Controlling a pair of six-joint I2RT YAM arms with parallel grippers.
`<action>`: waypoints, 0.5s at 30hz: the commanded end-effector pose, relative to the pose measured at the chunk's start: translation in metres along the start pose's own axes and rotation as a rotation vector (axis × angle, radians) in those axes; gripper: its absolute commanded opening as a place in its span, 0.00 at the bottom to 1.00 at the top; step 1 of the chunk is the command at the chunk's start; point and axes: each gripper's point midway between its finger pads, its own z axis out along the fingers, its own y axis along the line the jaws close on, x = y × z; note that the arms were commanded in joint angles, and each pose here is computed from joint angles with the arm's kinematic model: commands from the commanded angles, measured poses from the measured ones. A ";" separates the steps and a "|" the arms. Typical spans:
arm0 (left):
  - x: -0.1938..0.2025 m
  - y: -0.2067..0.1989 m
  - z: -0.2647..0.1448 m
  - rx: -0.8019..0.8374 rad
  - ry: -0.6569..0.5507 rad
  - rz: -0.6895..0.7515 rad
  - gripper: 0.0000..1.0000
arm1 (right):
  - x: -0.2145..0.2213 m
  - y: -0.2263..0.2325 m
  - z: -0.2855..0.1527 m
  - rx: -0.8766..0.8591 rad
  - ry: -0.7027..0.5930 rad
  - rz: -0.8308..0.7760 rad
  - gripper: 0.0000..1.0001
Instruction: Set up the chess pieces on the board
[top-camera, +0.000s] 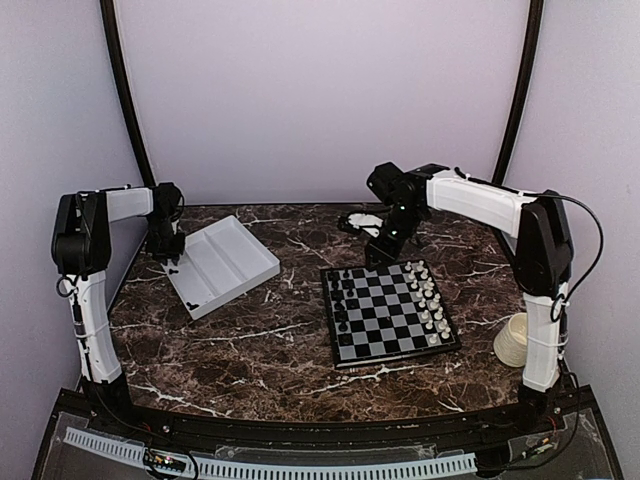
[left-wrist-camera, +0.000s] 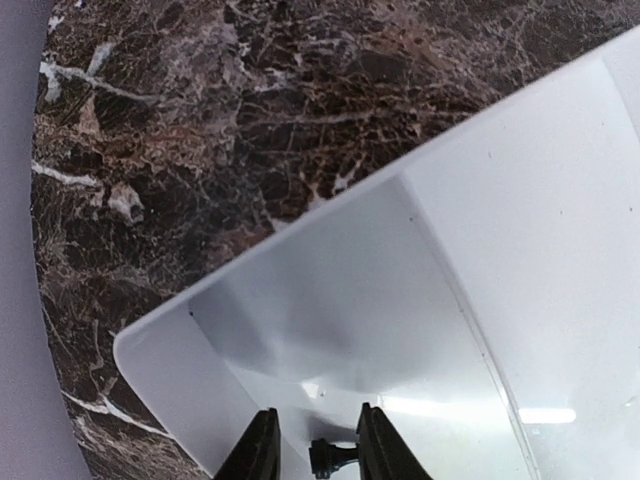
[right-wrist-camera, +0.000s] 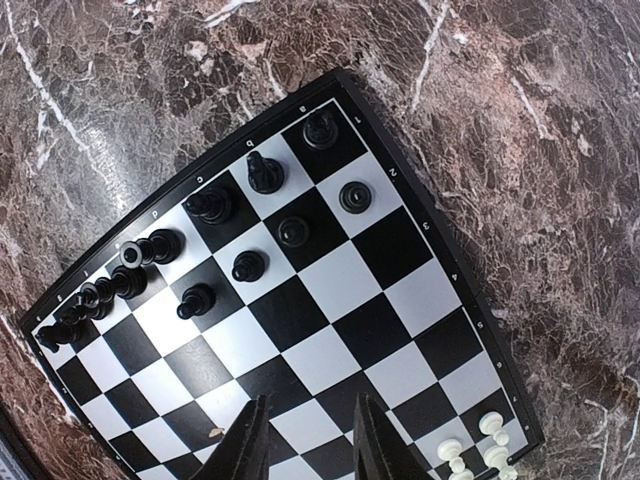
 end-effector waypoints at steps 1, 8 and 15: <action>0.018 0.003 -0.019 0.023 0.049 0.099 0.31 | -0.006 -0.002 0.000 -0.013 -0.021 0.006 0.30; 0.031 -0.004 -0.018 0.071 0.082 0.163 0.35 | -0.006 -0.002 0.001 -0.017 -0.020 0.008 0.30; 0.039 -0.015 -0.021 0.077 0.097 0.237 0.35 | -0.003 0.000 0.001 -0.020 -0.019 0.007 0.30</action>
